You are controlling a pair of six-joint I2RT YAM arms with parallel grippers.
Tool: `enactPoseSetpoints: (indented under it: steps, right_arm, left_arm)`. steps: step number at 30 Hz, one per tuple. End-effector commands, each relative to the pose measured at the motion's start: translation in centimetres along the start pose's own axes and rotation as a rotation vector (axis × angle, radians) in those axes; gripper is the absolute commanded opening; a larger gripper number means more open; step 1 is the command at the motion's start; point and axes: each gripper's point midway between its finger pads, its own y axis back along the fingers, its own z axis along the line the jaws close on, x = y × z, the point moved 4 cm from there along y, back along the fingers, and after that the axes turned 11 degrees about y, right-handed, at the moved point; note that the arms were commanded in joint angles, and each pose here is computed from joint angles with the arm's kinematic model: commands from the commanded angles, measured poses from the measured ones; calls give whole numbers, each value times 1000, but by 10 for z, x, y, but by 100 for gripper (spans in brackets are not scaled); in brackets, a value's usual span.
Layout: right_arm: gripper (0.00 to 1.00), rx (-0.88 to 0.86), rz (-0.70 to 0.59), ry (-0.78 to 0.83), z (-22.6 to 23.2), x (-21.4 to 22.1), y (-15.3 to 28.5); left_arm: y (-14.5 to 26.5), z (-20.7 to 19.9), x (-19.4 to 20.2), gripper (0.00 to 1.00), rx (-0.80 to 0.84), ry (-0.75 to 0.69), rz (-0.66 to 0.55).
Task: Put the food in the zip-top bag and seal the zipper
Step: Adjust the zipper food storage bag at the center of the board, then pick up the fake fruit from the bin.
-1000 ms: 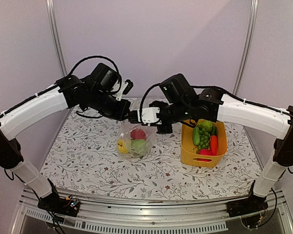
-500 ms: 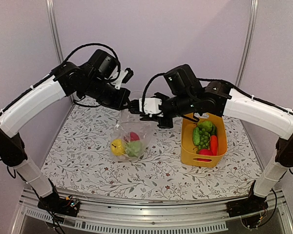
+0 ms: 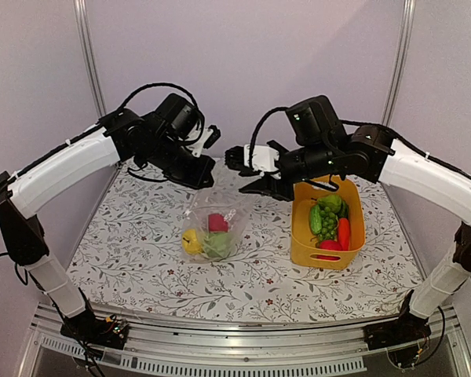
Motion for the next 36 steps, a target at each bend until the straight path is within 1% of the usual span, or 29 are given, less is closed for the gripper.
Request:
enactPoseSetpoints:
  steps: [1, 6, 10, 15, 18, 24, 32, 36]
  right_arm:
    - [34, 29, -9, -109, -12, 28, 40]
    - [35, 77, 78, -227, -22, 86, 58]
    - [34, 86, 155, -351, -16, 133, 67]
    - [35, 81, 211, -449, -3, 171, 72]
    - [34, 61, 270, -499, 10, 193, 67]
    - [35, -51, 372, -551, 46, 224, 56]
    - [54, -256, 485, -571, 89, 245, 51]
    - [62, -326, 523, -588, 103, 255, 48]
  left_arm:
    - [6, 4, -5, 0, 1, -9, -41]
    - [4, 6, -3, 0, 2, -9, -52]
    - [2, 7, -2, 0, 2, -6, -52]
    - [0, 8, 1, 0, 3, -6, -51]
    - [0, 8, 1, 0, 4, -7, -50]
    - [0, 9, 3, 0, 1, -3, -47]
    - [-1, 12, 7, 0, -4, 0, -46]
    - [-2, 13, 9, 0, -4, 3, -43]
